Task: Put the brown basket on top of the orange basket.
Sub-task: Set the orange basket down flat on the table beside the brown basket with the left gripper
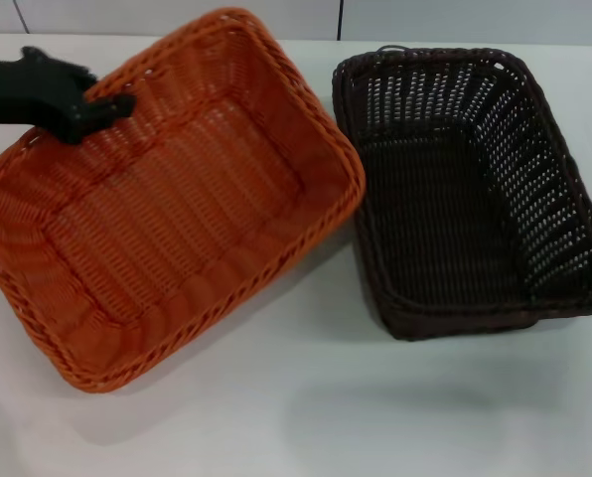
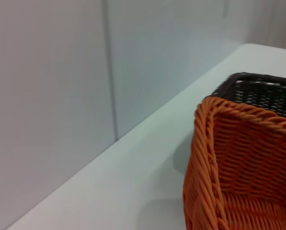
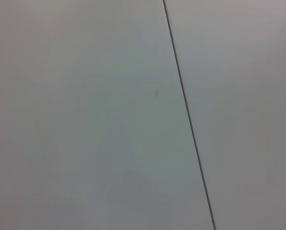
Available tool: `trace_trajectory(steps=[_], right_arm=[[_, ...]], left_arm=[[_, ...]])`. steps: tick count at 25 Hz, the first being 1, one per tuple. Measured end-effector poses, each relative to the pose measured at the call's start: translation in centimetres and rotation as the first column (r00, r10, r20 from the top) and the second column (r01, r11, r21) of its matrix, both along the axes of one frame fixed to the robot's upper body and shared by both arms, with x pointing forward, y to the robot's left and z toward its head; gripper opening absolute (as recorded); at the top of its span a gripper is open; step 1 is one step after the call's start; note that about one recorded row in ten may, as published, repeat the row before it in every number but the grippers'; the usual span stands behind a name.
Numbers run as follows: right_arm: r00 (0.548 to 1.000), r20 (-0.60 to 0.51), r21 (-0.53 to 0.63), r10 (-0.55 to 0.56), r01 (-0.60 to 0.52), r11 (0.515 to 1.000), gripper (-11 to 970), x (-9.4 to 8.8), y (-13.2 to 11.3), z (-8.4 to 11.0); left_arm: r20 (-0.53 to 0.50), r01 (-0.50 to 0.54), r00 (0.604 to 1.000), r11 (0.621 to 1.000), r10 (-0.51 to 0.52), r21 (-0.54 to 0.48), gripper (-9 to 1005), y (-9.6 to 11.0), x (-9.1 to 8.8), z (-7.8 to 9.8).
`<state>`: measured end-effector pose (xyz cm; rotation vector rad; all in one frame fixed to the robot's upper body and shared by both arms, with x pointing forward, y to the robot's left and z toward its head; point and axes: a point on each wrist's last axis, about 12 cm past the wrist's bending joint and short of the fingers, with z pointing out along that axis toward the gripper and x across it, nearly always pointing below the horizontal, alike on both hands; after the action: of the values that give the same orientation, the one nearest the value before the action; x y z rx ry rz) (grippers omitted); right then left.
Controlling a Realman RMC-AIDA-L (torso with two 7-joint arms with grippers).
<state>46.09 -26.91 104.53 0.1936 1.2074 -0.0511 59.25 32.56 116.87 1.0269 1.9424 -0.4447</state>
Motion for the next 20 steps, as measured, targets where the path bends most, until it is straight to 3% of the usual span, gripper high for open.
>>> trace_trajectory(steps=[5,20], right_arm=[[1.000,-0.002,-0.001,0.009,-0.009,1.000,838,0.0,0.2,0.0],[1.000,-0.001,0.009,0.019,-0.019,1.000,839,-0.3,0.6,-0.1]], left_arm=[[0.024,0.150,0.988,0.984,-0.153,0.096,190,-2.8,1.9,-0.3],[0.122,0.346,0.919,0.917,-0.374,0.201,187,-8.7,3.4,-1.0]])
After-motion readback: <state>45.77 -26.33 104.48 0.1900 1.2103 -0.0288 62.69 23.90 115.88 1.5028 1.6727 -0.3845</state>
